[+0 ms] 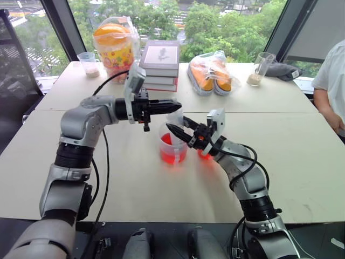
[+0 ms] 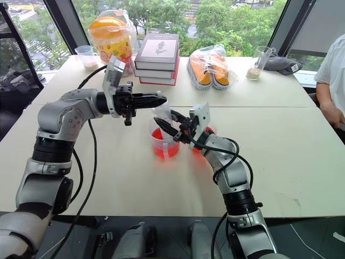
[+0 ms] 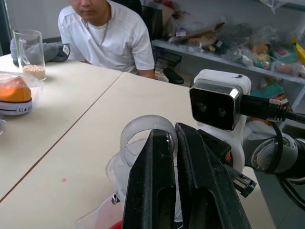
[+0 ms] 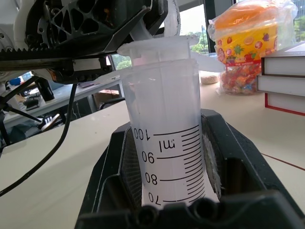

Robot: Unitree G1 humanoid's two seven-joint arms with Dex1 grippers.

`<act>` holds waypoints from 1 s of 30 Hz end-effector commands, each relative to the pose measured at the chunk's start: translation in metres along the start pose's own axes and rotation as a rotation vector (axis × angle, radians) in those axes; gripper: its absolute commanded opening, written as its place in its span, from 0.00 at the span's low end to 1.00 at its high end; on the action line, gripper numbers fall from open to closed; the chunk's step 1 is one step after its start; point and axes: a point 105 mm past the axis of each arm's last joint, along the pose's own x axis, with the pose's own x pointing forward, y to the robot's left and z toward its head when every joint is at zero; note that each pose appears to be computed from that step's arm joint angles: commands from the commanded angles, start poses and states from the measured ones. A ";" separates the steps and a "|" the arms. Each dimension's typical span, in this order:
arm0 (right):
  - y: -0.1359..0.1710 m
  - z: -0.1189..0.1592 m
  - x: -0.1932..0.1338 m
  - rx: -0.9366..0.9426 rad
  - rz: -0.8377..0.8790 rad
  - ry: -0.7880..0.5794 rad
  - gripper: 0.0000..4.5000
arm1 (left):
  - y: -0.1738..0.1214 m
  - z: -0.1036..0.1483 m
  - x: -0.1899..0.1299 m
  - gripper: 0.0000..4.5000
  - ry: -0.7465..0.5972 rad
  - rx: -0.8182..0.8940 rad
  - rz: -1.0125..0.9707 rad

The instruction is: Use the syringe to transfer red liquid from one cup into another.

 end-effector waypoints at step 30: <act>0.019 0.017 0.008 -0.042 0.114 -0.011 0.31 | 0.000 0.051 -0.017 0.24 -0.070 0.149 0.022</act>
